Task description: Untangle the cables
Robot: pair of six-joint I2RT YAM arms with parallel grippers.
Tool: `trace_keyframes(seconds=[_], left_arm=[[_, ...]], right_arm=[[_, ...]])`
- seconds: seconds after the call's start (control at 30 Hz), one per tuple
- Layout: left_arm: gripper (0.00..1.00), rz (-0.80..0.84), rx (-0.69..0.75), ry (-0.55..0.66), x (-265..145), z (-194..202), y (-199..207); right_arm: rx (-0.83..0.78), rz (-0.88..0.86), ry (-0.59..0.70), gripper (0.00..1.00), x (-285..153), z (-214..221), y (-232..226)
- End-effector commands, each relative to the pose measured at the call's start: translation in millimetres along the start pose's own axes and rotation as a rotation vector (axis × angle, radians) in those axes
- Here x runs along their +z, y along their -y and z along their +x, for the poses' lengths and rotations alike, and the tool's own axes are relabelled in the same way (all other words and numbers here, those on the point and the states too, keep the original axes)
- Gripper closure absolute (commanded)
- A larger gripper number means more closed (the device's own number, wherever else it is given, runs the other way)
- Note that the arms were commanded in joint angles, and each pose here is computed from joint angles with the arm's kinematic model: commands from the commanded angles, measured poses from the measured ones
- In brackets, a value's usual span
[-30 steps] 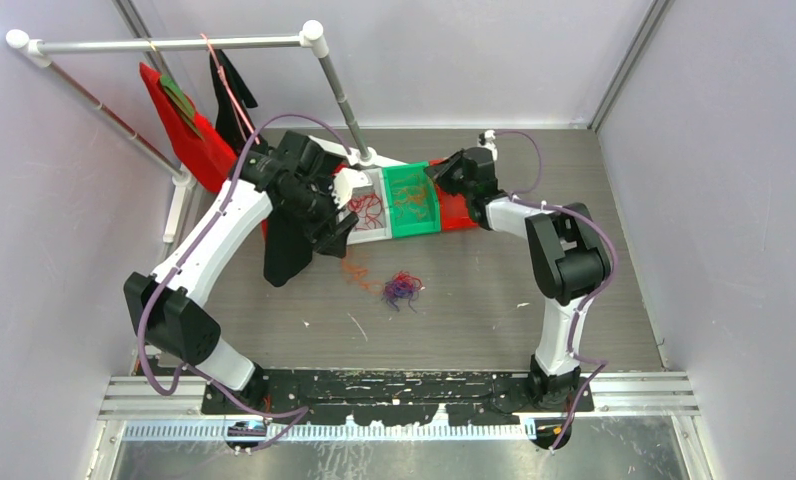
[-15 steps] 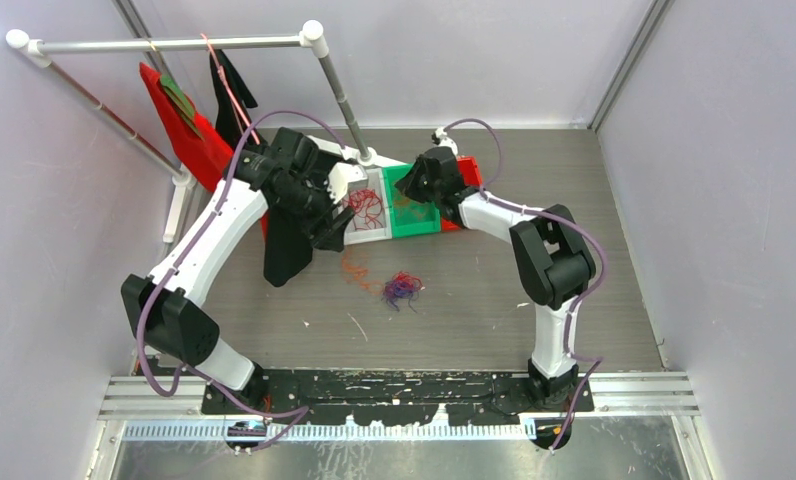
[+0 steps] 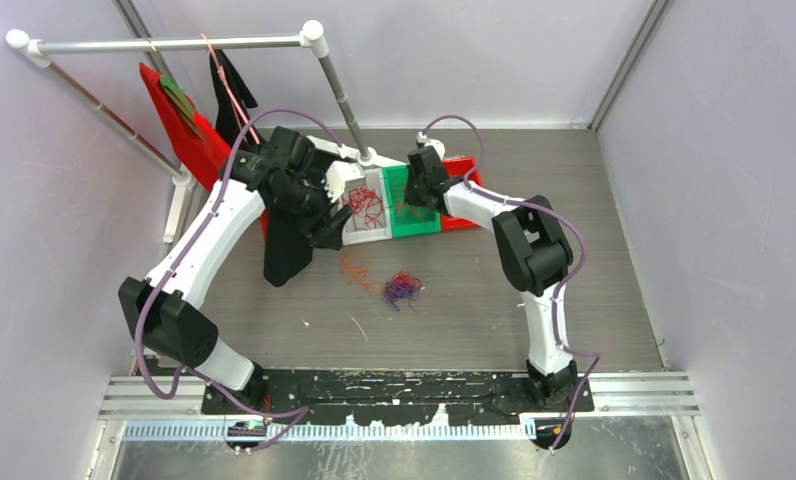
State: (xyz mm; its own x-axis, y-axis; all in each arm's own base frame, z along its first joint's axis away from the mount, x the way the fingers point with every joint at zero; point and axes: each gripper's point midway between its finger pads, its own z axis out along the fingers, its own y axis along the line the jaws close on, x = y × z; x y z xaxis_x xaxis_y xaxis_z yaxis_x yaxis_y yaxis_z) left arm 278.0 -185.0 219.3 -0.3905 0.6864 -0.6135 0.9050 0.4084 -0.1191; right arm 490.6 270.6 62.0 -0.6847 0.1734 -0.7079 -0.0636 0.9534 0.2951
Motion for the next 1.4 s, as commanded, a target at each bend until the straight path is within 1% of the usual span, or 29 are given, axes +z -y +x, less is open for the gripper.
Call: trace_keyframes(seconds=[0.0,0.03,0.1,0.17,0.23,0.3,0.33,0.43,0.63,0.8,0.87,0.93,1.0,1.03,1.13,1.23,1.33,1.37], left_arm=[[0.3,-0.045,0.029,0.074,-17.3,-15.1,-0.8],[0.3,-0.044,0.027,0.073,-16.9,-13.6,-0.7],[0.29,-0.049,0.027,0.074,-17.9,-11.8,-0.6],[0.27,-0.051,0.027,0.076,-18.9,-10.5,-0.9],[0.25,-0.051,0.027,0.087,-22.2,-11.6,-0.2],[0.24,-0.043,0.023,0.104,-25.4,-14.5,2.1],[0.24,-0.042,0.023,0.108,-26.9,-15.1,3.2],[0.24,-0.043,0.026,0.112,-29.0,-14.6,4.5],[0.24,-0.056,0.02,0.124,-35.0,-13.0,2.5],[0.24,-0.059,-0.005,0.135,-38.2,-11.4,-2.1],[0.24,-0.064,-0.02,0.137,-39.6,-8.4,-5.7],[0.24,-0.071,-0.034,0.138,-39.8,-4.2,-10.9],[0.24,-0.073,-0.058,0.141,-39.8,1.5,-15.6],[0.24,-0.073,-0.068,0.141,-39.0,4.5,-17.4],[0.25,-0.072,-0.089,0.129,-32.0,14.9,-20.0],[0.25,-0.065,-0.099,0.125,-26.5,23.2,-16.1],[0.26,-0.062,-0.105,0.123,-26.4,26.9,-12.6],[0.26,-0.062,-0.101,0.124,-27.3,27.1,-11.2]], right_arm=[[-0.114,0.023,0.013,0.97,0.2,-3.9,-10.5],[-0.13,0.023,0.017,0.94,-2.1,-6.2,-12.5],[-0.144,0.01,0.05,0.82,-16.4,-22.0,-19.0],[-0.145,-0.011,0.105,0.72,-39.7,-47.7,-28.2],[-0.14,-0.029,0.166,0.66,-65.5,-74.5,-37.3],[-0.137,-0.039,0.2,0.62,-85.6,-91.9,-42.3],[-0.143,-0.038,0.201,0.6,-92.0,-96.1,-43.1],[-0.166,-0.028,0.194,0.48,-100.5,-101.8,-43.0],[-0.187,-0.036,0.179,0.38,-109.6,-101.2,-42.5],[-0.196,-0.078,0.162,0.37,-115.7,-93.5,-47.6],[-0.236,-0.133,0.171,0.37,-128.4,-83.6,-60.1],[-0.323,-0.222,0.185,0.37,-148.4,-64.5,-81.5],[-0.396,-0.351,0.17,0.37,-164.4,-30.7,-106.1],[-0.409,-0.41,0.14,0.37,-168.0,-8.3,-112.3],[-0.418,-0.538,0.098,0.38,-179.7,28.4,-136.4],[-0.462,-0.568,0.028,0.39,-172.8,63.4,-151.6],[-0.463,-0.588,-0.043,0.4,-154.8,94.1,-160.6],[-0.464,-0.586,-0.05,0.4,-150.6,96.8,-162.2]])
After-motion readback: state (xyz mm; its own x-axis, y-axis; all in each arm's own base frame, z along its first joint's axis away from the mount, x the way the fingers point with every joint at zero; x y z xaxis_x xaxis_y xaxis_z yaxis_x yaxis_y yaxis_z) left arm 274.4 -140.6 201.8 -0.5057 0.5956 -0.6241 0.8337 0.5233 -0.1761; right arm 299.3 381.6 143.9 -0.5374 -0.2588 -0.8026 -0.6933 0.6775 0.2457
